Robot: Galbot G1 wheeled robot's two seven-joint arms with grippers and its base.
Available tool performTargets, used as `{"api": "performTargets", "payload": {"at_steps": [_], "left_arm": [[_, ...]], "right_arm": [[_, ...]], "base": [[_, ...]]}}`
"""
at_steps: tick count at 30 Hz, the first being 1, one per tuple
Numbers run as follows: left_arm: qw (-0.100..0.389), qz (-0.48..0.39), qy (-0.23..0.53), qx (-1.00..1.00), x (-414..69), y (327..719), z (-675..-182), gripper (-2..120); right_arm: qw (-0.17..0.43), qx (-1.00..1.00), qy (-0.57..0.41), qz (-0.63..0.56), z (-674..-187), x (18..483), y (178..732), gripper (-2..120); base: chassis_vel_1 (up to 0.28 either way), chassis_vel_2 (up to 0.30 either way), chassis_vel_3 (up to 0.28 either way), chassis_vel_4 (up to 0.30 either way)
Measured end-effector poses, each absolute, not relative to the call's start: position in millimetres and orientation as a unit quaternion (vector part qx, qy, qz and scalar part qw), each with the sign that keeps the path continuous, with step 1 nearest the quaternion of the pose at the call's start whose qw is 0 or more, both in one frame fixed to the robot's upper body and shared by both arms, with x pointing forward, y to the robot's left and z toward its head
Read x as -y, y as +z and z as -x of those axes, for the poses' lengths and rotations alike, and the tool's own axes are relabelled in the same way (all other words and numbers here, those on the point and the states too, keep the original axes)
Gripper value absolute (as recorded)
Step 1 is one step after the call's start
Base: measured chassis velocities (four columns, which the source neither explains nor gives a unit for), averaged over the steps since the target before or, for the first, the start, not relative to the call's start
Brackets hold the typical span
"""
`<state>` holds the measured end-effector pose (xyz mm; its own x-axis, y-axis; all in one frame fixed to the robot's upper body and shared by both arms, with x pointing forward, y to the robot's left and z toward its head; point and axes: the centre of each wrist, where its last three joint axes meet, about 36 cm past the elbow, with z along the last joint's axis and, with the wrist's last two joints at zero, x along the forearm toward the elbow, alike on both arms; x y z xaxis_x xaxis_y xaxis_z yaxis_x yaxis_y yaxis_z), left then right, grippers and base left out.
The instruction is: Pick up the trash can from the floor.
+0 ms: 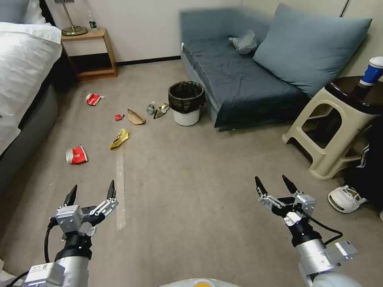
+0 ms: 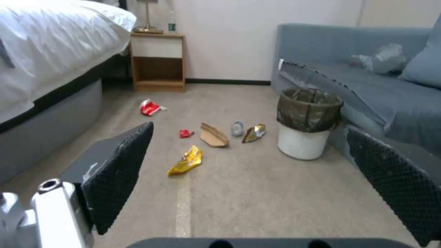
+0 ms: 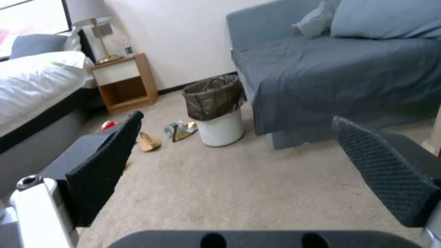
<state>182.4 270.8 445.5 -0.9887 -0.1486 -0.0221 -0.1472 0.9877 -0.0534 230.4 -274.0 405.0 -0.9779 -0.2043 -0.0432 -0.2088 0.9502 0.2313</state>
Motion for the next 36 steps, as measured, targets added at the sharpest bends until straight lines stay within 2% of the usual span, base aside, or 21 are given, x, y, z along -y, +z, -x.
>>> {"api": "performTargets", "payload": {"at_steps": [36], "left_arm": [[0.010, 0.076, -0.025, -0.997, -270.0, 442.0, -181.8, 100]], "right_arm": [[0.012, -0.985, 0.135, 0.111, -230.4, 277.7, 401.8, 100]], "base": [[0.000, 0.000, 0.000, 0.000]]}}
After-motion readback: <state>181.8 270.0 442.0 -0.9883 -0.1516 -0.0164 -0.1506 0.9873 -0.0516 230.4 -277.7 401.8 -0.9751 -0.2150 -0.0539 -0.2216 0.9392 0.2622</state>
